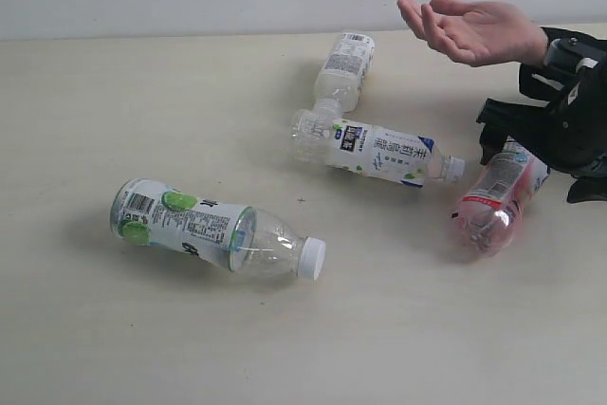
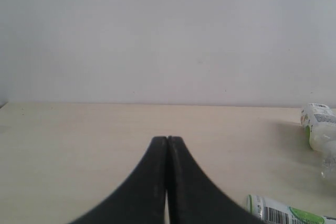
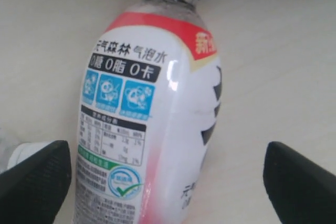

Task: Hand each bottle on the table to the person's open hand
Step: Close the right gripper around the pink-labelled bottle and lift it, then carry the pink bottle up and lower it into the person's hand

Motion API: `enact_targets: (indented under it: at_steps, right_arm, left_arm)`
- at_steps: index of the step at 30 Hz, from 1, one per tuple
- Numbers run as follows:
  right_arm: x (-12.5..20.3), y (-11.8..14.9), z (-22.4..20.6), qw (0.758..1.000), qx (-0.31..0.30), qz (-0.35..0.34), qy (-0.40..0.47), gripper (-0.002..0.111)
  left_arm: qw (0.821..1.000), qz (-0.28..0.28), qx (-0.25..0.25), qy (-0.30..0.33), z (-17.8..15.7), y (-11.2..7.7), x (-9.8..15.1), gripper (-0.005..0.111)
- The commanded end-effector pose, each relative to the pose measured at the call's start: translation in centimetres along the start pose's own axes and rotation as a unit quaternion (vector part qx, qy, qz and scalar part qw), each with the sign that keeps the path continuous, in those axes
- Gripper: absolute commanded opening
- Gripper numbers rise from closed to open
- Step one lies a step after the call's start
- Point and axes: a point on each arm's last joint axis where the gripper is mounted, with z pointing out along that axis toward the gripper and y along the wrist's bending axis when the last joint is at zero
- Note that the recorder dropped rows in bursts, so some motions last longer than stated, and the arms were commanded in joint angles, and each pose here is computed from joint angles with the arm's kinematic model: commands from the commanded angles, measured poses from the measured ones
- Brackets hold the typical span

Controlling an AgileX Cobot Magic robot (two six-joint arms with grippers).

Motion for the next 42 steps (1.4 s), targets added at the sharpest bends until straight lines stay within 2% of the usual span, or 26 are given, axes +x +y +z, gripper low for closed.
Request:
enact_targets:
  at_steps: [1,19,21,23,26,30,34,42]
  right_arm:
    - [-0.3,-0.1,0.0,1.0,-0.005,-0.001,-0.015,0.093]
    - [0.1,-0.4,0.8,1.0,0.002,-0.012,-0.009,0.091]
    - [0.3,-0.5,1.3,1.0,0.007,-0.013,-0.002,0.081]
    - [0.3,-0.6,1.5,1.0,0.01,-0.013,0.002,0.062]
    - [0.2,-0.5,1.4,1.0,0.009,-0.008,0.0,0.026]
    - [0.4,-0.6,1.4,1.0,0.015,-0.008,0.007,0.0]
    - [0.3,-0.6,0.7,0.999,0.026,-0.024,0.017,0.0]
    - [-1.3,-0.1,-5.3,0.989,0.054,-0.137,0.034,0.0]
  left_arm:
    - [1.0,-0.001,0.002,-0.007,-0.1,0.0,-0.1,0.0]
    - [1.0,-0.001,0.002,-0.007,-0.1,0.0,-0.1,0.0]
    - [1.0,-0.001,0.002,-0.007,-0.1,0.0,-0.1,0.0]
    - [1.0,-0.001,0.002,-0.007,-0.1,0.0,-0.1,0.0]
    - [1.0,-0.001,0.002,-0.007,-0.1,0.0,-0.1,0.0]
    - [1.0,-0.001,0.002,-0.007,-0.1,0.0,-0.1,0.0]
    - [1.0,-0.001,0.002,-0.007,-0.1,0.0,-0.1,0.0]
    - [1.0,-0.001,0.002,-0.007,-0.1,0.0,-0.1,0.0]
